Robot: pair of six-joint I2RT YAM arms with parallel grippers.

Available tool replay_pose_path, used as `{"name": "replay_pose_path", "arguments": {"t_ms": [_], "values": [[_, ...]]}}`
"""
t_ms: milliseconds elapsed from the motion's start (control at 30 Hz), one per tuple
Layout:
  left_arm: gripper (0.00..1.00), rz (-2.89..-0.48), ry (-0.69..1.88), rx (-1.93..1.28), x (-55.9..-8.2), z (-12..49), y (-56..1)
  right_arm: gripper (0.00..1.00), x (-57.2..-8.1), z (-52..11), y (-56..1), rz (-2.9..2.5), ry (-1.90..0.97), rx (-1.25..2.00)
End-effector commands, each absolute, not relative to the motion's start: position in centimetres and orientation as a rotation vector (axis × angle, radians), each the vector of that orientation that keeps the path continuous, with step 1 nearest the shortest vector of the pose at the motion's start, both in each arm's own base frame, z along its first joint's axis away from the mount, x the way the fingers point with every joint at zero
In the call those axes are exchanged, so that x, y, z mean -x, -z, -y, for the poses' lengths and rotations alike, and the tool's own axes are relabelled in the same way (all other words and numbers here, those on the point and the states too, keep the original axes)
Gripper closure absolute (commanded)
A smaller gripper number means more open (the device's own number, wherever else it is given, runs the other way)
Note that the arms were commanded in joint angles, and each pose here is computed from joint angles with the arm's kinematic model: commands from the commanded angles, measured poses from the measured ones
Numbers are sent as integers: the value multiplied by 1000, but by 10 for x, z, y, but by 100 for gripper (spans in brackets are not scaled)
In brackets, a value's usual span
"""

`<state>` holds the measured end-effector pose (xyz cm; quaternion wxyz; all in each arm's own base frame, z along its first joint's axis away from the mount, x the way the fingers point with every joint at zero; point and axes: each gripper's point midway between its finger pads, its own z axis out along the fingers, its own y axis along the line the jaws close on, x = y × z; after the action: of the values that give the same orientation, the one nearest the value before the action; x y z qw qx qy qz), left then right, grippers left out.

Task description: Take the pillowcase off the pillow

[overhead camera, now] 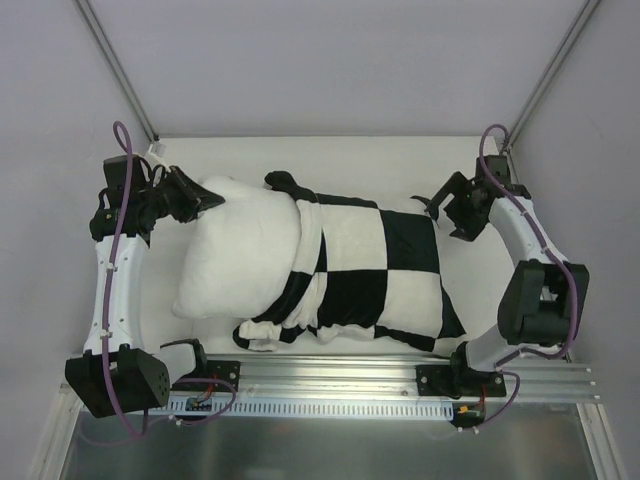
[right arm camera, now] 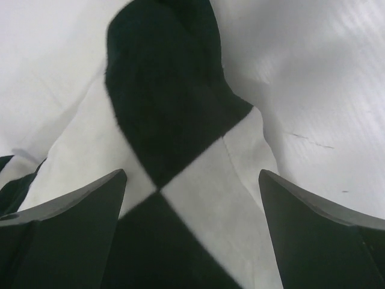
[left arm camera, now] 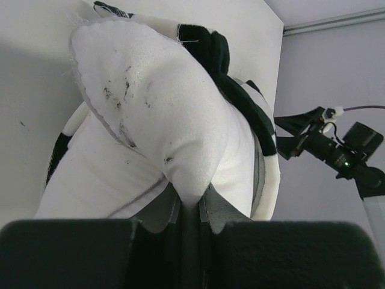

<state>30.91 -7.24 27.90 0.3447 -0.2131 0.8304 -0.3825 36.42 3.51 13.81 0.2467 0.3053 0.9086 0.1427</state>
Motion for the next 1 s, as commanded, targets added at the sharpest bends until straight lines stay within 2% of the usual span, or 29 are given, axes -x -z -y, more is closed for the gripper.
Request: {"name": "replay_pose_path", "arguments": {"t_ms": [0, 233, 267, 333, 367, 400, 700, 967], "values": [[100, -2101, 1042, 446, -310, 80, -298, 4, -391, -55, -137, -2403, -580, -945], [100, -2099, 1058, 420, -307, 82, -300, 1, -423, -61, -90, -2451, -616, -1077], [100, -2099, 1061, 418, -307, 83, -300, 26, -424, -62, -87, -2453, -629, -1074], [100, -2098, 1064, 414, -305, 83, -301, 62, -429, -64, -86, -2437, -664, -1054], [100, -2094, 1063, 411, -305, 84, -302, 96, -430, -61, -91, -2422, -660, -1041], [100, -2087, 1058, 414, -305, 82, -304, 99, -430, -55, -93, -2408, -635, -1046], [100, -2045, 1083, 529, -308, 63, -312, 99, -395, 24, -165, -2171, -375, -1029], [100, -2016, 1065, 592, -310, 49, -315, 99, -371, 58, -174, -2132, -284, -1051]]}}
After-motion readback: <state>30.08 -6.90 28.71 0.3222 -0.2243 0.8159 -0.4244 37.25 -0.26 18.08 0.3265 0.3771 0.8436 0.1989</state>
